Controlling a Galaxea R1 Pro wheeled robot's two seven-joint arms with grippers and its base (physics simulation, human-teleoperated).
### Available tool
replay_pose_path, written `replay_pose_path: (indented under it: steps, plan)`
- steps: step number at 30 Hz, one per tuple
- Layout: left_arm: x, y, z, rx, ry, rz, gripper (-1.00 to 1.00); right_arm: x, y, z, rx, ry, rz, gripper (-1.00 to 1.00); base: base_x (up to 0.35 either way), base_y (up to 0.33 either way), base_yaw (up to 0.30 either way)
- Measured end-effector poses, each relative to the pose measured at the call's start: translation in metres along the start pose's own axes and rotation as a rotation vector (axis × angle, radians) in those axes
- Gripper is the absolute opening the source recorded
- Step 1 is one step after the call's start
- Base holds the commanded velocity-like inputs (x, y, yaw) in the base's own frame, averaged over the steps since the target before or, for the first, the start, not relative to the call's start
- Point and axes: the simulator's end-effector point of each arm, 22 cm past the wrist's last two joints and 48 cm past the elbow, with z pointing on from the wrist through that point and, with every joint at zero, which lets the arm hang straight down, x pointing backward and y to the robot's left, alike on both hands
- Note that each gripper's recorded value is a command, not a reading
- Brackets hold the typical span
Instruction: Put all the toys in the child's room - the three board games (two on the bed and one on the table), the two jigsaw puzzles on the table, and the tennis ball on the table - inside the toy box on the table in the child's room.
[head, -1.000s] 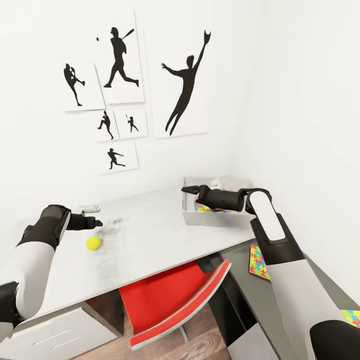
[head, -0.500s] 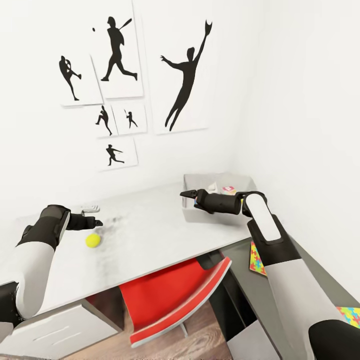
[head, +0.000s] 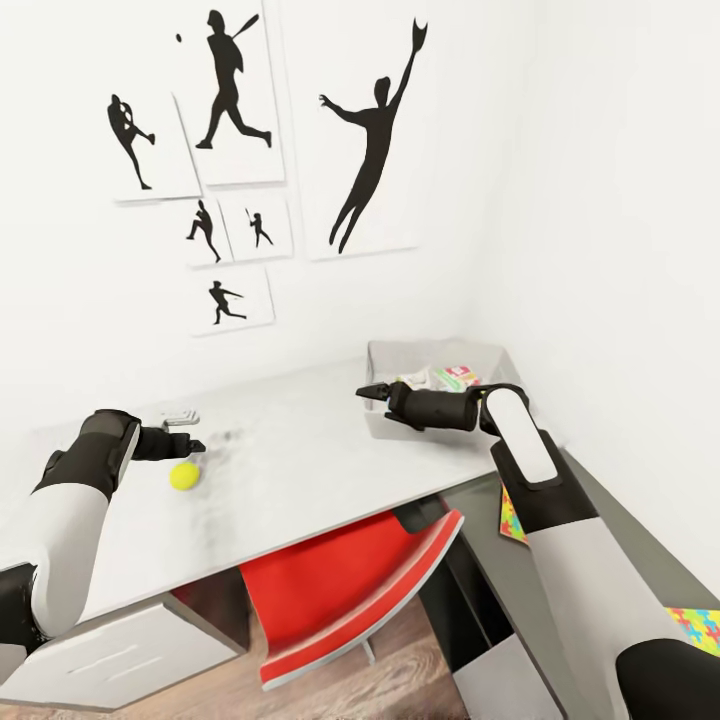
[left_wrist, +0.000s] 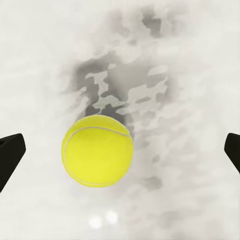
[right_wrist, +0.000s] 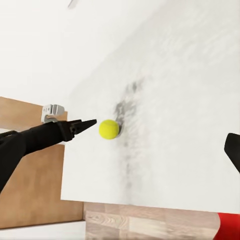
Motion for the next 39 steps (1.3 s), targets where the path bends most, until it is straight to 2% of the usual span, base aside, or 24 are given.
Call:
replay_pose_path:
  steps: [11,39]
  plan:
    - [0.004,0.000,0.006,0.000,0.010,0.000,1.00,0.014,-0.003,0.010,0.009,0.036,-0.015,1.00,0.000,0.000,0.000]
    - [0.007,0.001,0.010,-0.003,0.017,0.001,1.00,0.016,-0.005,0.013,0.009,0.042,-0.015,1.00,0.000,0.000,0.000]
